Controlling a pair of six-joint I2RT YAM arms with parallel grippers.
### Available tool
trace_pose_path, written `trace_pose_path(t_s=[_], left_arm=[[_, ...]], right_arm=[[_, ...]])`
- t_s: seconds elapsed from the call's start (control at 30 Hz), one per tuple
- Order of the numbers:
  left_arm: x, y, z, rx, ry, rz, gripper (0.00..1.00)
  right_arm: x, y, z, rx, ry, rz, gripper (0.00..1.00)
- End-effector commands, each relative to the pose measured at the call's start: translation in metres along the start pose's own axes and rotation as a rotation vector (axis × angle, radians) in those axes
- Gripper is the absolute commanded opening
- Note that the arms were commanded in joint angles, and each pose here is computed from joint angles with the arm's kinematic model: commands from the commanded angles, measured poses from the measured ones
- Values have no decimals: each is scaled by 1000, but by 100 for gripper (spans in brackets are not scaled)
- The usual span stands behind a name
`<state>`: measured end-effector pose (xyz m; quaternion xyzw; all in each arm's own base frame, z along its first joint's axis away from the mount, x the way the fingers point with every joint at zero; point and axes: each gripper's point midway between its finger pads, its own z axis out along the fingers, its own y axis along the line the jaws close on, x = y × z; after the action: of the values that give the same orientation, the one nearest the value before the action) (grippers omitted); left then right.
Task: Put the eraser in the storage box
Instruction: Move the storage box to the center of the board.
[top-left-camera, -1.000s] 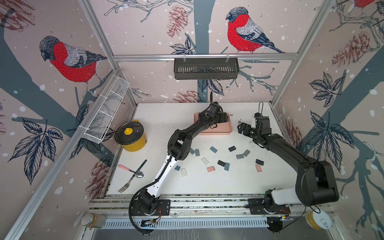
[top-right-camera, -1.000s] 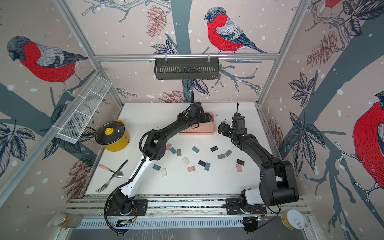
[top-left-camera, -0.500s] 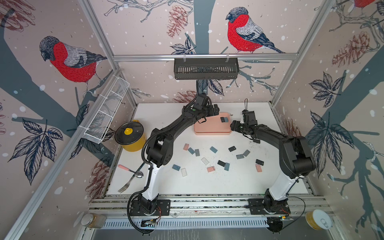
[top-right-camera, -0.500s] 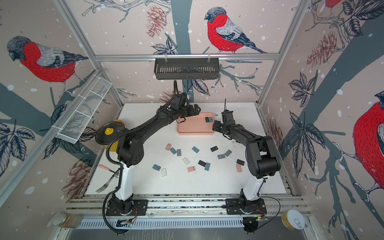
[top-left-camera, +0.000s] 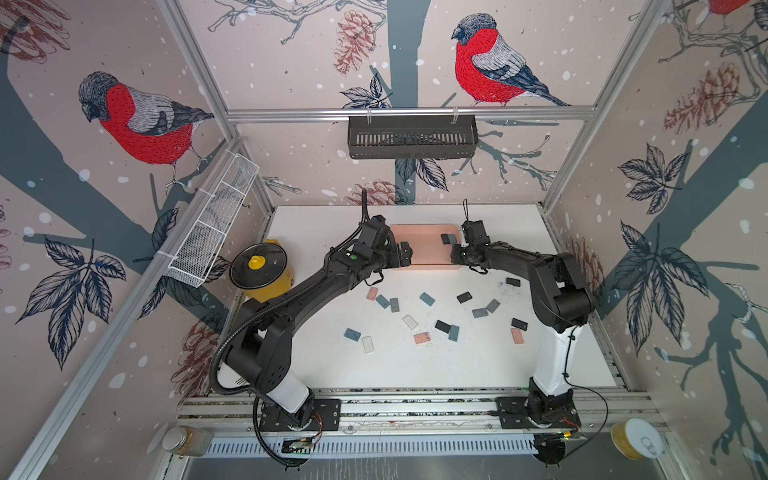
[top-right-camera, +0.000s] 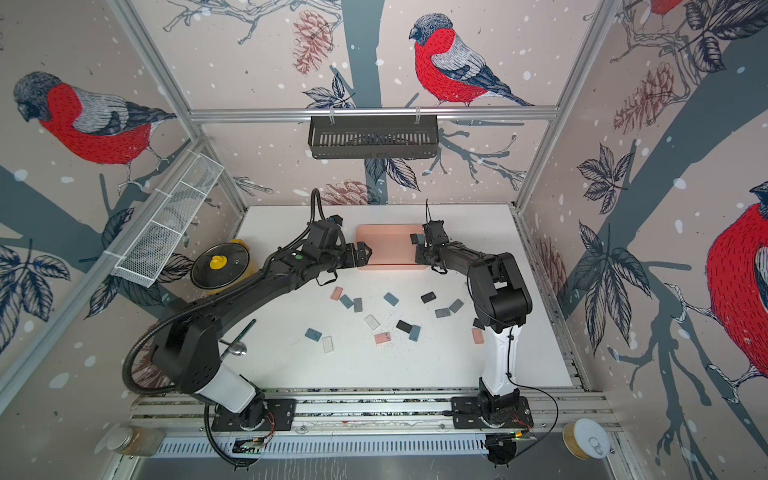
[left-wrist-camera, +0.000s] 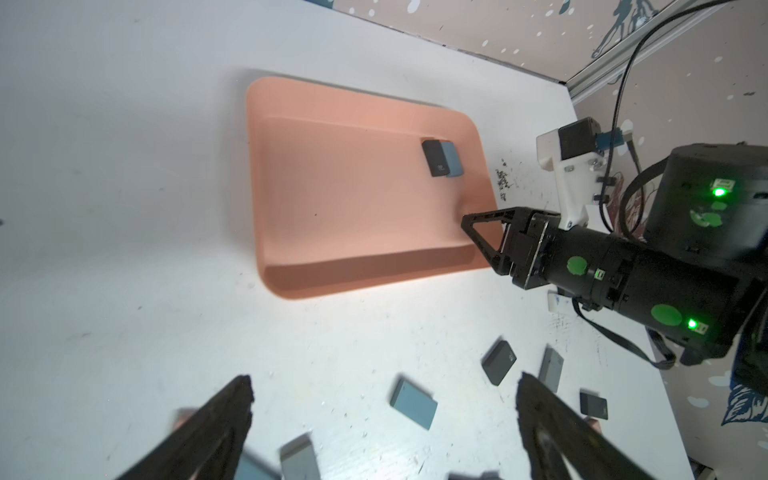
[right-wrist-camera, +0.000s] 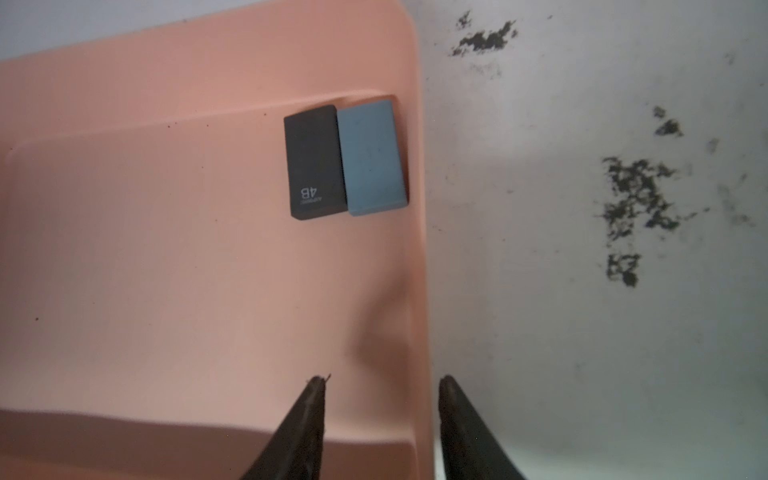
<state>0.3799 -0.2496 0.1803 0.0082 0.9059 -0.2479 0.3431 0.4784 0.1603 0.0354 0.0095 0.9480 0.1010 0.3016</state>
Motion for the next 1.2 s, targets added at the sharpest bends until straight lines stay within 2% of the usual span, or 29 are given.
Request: trace_pose_path(t_s=[0.0, 0.3, 0.57, 0.67, 0.77, 0.83, 1.0, 1.17], left_arm=[[-3, 11, -7, -40, -53, 10, 98], [5, 23, -18, -82, -54, 5, 98], [7, 33, -20, -129, -65, -29, 98], [7, 41, -23, -177, -67, -77, 98], [8, 49, -27, -220, -46, -104, 98], [10, 54, -29, -227, -34, -129, 98], [12, 54, -38, -144, -35, -188, 98], [5, 40, -53, -38, -56, -220, 98]], right_arm=[[3, -6, 0, 63, 0, -27, 36], [14, -13, -13, 112, -6, -74, 11], [33, -23, -29, 137, 1, -62, 10], [37, -25, -33, 137, -2, -40, 12], [34, -23, -37, 130, -6, -40, 22], [28, -20, -41, 116, -20, -48, 23], [1, -3, -69, 97, -91, -87, 45], [-6, 30, -100, 33, -148, -174, 54]])
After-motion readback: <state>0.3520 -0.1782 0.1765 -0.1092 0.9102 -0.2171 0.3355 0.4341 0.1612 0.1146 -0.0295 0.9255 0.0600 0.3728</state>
